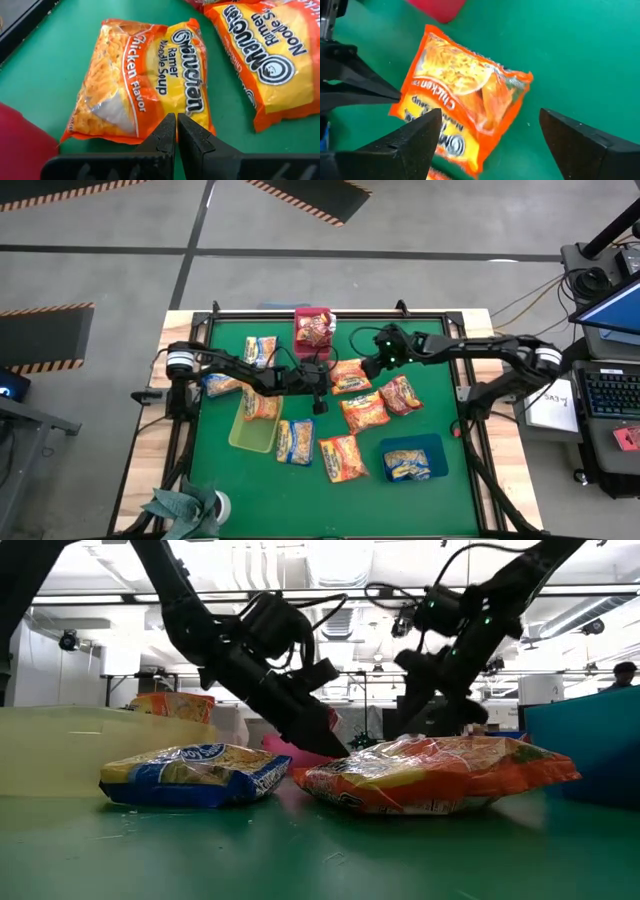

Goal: Sort Maruchan noodles
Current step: Put the orange noodle pack into the yellow bin

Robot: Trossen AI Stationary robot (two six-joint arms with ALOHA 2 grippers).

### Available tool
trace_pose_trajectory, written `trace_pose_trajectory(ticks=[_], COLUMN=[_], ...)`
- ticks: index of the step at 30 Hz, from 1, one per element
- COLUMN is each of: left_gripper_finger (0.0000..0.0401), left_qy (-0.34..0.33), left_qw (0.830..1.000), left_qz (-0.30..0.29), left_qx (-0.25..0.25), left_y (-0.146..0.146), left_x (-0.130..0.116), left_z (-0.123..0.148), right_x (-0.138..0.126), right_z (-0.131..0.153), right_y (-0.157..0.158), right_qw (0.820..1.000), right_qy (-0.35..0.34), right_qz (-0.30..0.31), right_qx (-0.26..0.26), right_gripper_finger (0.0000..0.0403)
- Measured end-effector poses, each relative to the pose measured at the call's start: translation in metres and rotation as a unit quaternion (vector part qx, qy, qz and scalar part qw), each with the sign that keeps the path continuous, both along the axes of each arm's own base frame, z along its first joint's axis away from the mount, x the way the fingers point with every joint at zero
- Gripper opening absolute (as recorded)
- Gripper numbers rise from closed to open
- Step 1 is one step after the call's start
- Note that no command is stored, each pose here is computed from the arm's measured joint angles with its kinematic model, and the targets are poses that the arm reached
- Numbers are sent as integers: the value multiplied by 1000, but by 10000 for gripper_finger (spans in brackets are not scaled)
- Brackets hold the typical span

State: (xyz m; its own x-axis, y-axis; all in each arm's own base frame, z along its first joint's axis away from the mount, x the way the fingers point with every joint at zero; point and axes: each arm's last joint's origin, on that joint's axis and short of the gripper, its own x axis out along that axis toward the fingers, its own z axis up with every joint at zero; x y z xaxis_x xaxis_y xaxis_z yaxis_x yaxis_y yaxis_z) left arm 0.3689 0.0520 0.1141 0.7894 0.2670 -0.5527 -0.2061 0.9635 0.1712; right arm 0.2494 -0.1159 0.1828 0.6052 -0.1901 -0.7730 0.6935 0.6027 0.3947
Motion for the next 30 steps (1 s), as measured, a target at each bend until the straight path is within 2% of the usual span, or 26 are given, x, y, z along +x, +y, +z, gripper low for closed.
trace_pose_trajectory(ticks=[12, 20, 24, 30], left_gripper_finger=[0, 0, 0, 0], left_qy=[5, 6, 7, 4], left_qw=[1000, 1000, 1000, 999], left_qz=[14, 15, 15, 23], left_qx=[-11, -11, -12, -22], left_y=[3, 3, 3, 3], left_x=[2, 2, 1, 1], left_z=[-15, -16, -16, -16], right_x=[9, 27, 35, 39], right_z=[-35, -48, -53, -55], right_y=[-20, -24, -25, -27], right_qw=[999, 989, 977, 973], right_qy=[15, -69, -116, -138], right_qz=[36, 121, 172, 175], right_qx=[20, 40, 46, 50], right_gripper_finger=[329, 324, 306, 242])
